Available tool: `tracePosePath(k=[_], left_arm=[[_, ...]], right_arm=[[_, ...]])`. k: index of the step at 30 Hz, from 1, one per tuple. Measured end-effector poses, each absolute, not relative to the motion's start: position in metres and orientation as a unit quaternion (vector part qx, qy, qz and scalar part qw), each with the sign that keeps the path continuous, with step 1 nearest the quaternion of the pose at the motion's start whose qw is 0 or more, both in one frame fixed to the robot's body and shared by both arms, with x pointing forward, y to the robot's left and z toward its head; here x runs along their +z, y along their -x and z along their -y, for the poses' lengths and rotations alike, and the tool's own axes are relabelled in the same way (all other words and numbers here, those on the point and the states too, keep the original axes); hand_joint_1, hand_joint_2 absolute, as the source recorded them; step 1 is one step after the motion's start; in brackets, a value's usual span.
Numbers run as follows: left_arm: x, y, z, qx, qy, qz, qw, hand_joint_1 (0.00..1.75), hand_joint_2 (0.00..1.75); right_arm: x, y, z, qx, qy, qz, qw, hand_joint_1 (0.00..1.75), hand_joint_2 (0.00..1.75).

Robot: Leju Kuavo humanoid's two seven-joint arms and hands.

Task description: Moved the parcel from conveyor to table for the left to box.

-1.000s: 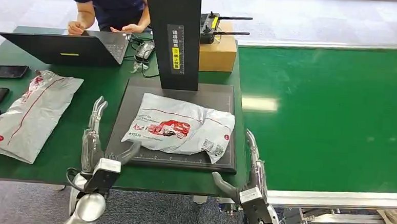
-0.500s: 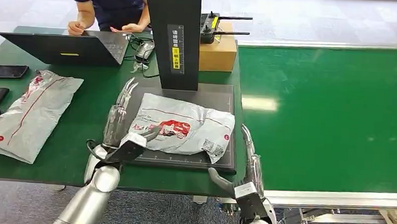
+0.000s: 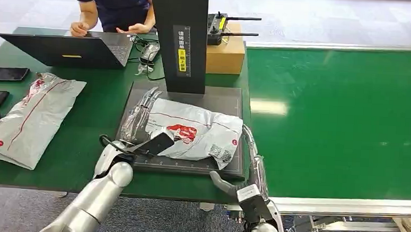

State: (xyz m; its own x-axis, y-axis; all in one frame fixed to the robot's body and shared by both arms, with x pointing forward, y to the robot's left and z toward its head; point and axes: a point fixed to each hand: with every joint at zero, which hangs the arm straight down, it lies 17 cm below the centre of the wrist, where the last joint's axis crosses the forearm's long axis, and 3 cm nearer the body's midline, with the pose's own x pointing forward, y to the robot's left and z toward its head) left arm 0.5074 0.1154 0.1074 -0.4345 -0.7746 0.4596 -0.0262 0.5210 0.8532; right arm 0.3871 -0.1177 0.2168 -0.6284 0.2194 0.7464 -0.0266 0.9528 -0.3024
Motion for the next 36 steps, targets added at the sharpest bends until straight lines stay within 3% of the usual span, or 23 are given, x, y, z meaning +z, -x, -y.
tracePosePath(k=[13, 36], left_arm=[[0.05, -0.522, -0.123, -0.505, -0.27, 0.647, 0.503, 0.0, 1.75], [0.022, -0.524, -0.136, -0.553, -0.285, 0.587, 0.518, 0.0, 1.75]], right_arm=[[0.216, -0.387, 0.108, 0.153, 0.041, 0.889, 0.429, 0.0, 1.75], [0.215, -0.389, 0.102, 0.159, 0.034, 0.888, 0.431, 0.0, 1.75]])
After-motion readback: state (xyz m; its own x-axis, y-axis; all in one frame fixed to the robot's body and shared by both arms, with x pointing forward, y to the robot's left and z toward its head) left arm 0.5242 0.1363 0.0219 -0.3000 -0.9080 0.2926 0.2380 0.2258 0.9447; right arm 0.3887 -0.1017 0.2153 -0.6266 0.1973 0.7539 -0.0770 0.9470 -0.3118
